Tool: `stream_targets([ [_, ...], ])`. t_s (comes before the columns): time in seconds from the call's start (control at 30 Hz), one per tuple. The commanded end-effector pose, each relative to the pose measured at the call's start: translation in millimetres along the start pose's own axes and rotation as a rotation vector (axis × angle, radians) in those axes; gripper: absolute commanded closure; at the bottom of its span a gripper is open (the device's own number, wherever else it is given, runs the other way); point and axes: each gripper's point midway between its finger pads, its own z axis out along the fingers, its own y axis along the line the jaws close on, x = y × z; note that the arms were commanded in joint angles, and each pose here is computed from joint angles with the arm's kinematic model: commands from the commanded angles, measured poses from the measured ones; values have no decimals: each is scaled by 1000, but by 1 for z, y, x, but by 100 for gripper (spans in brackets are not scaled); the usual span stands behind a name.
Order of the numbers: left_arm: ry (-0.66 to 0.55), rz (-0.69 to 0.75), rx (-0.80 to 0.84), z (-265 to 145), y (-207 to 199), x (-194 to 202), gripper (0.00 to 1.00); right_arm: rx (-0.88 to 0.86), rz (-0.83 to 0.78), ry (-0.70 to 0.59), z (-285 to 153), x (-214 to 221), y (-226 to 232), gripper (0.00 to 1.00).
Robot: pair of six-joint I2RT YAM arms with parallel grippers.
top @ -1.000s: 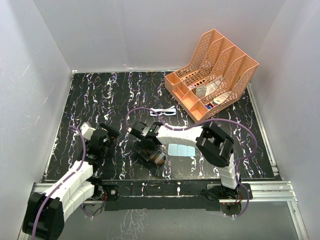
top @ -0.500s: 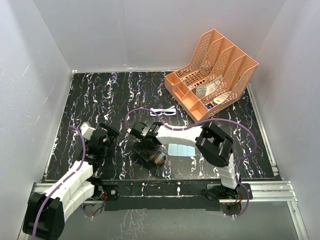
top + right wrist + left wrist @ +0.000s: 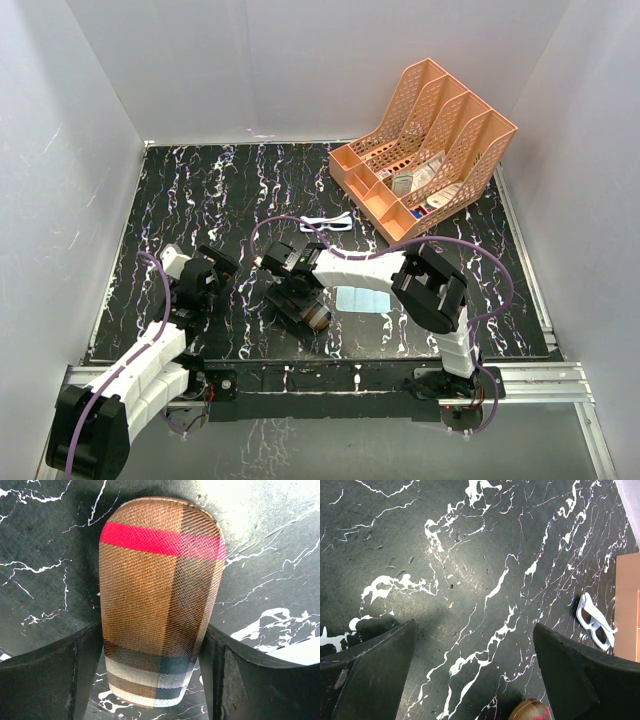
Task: Organize the sunglasses
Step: Pick up the sunglasses case from the center of the board.
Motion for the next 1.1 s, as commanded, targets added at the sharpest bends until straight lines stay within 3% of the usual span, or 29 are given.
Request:
stream_targets([
  [0.0, 1, -2, 5, 0, 2, 1, 2, -53, 7, 37, 9, 11, 10, 31],
  [0.43, 2, 0, 0, 0, 5, 2, 1, -37, 20, 64, 14, 14, 9, 49],
  [0.53, 1, -3, 0, 0, 5, 2, 1, -31, 19, 72, 16, 16, 8, 67],
  [0.57, 0, -3, 1, 0, 5, 2, 1, -32, 19, 77, 17, 17, 8, 82],
  [0.6, 1, -3, 0, 0, 5, 2, 2, -33, 19, 80, 18, 18, 8, 90],
  [0.67, 1, -4, 0, 0, 5, 2, 2, -33, 20, 81, 20, 18, 8, 100],
  [0.9, 1, -2, -2, 1, 5, 2, 1, -59, 18, 87, 22, 19, 13, 95],
  [0.93, 1, -1, -2, 1, 6, 2, 1, -60, 18, 86, 22, 18, 13, 100],
  [1.07, 1, 0, -3, 0, 6, 2, 1, -60, 24, 55, 16, 12, 13, 100],
])
